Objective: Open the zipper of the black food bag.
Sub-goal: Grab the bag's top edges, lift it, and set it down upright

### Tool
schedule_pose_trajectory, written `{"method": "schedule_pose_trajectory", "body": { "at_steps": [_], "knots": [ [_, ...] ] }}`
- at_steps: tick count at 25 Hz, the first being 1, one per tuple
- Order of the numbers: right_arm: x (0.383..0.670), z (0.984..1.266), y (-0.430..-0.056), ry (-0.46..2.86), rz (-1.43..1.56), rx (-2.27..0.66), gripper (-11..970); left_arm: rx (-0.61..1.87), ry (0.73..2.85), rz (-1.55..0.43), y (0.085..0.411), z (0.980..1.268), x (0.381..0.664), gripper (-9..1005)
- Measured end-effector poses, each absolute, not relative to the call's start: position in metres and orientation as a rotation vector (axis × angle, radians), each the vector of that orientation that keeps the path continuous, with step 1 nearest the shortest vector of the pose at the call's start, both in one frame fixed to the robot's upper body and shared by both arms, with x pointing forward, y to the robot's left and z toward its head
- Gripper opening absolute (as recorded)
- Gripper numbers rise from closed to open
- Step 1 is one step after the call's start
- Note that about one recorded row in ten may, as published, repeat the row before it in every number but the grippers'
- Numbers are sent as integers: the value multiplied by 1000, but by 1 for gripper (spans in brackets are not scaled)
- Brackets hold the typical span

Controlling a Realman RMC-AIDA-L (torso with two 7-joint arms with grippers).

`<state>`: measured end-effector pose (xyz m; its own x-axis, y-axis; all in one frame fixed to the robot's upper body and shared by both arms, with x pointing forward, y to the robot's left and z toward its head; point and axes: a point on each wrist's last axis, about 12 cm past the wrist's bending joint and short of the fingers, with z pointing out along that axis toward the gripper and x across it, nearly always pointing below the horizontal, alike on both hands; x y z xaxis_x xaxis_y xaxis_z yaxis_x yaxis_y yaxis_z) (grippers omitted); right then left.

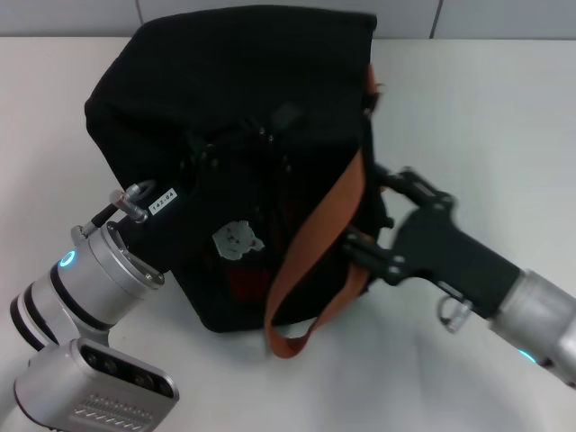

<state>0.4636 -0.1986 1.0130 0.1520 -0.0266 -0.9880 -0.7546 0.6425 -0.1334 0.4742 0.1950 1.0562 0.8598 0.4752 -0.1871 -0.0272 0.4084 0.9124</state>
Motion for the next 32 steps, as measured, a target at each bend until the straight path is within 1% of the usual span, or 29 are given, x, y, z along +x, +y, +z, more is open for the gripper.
{"method": "schedule_pose_trajectory", "body": {
  "at_steps": [1,2,3,6,7,8,10,14,17,21,27,32],
  "knots": [
    [458,1015,-204,1307,577,-699,826,1113,459,331,195,1056,474,106],
    [444,1020,-220,1233,491,-612,826,1113,460,331,195,1056,474,106],
    [444,1020,-220,1233,491,-612,826,1114,461,332,195,1056,474,105],
    [434,1029,-236,1143,345,-513,825,1118,463,333,195,1055,474,104],
    [438,1034,-239,1101,279,-490,825,1118,463,333,195,1055,474,104],
    [438,1034,-239,1101,279,-490,825,1120,464,332,195,1055,474,103],
    [446,1038,-236,1080,266,-508,825,1126,466,331,194,1055,475,103],
    [465,1043,-224,1064,275,-567,824,1129,465,329,194,1055,475,101],
    [477,1040,-212,1099,272,-620,824,1132,464,329,193,1055,476,100],
    [481,1038,-205,1123,257,-644,823,1133,464,329,193,1055,476,100],
    [480,1035,-197,1126,280,-710,822,1138,468,329,193,1054,477,100],
    [485,1036,-196,1141,264,-692,821,1143,476,324,191,1053,477,100]
  ]
}}
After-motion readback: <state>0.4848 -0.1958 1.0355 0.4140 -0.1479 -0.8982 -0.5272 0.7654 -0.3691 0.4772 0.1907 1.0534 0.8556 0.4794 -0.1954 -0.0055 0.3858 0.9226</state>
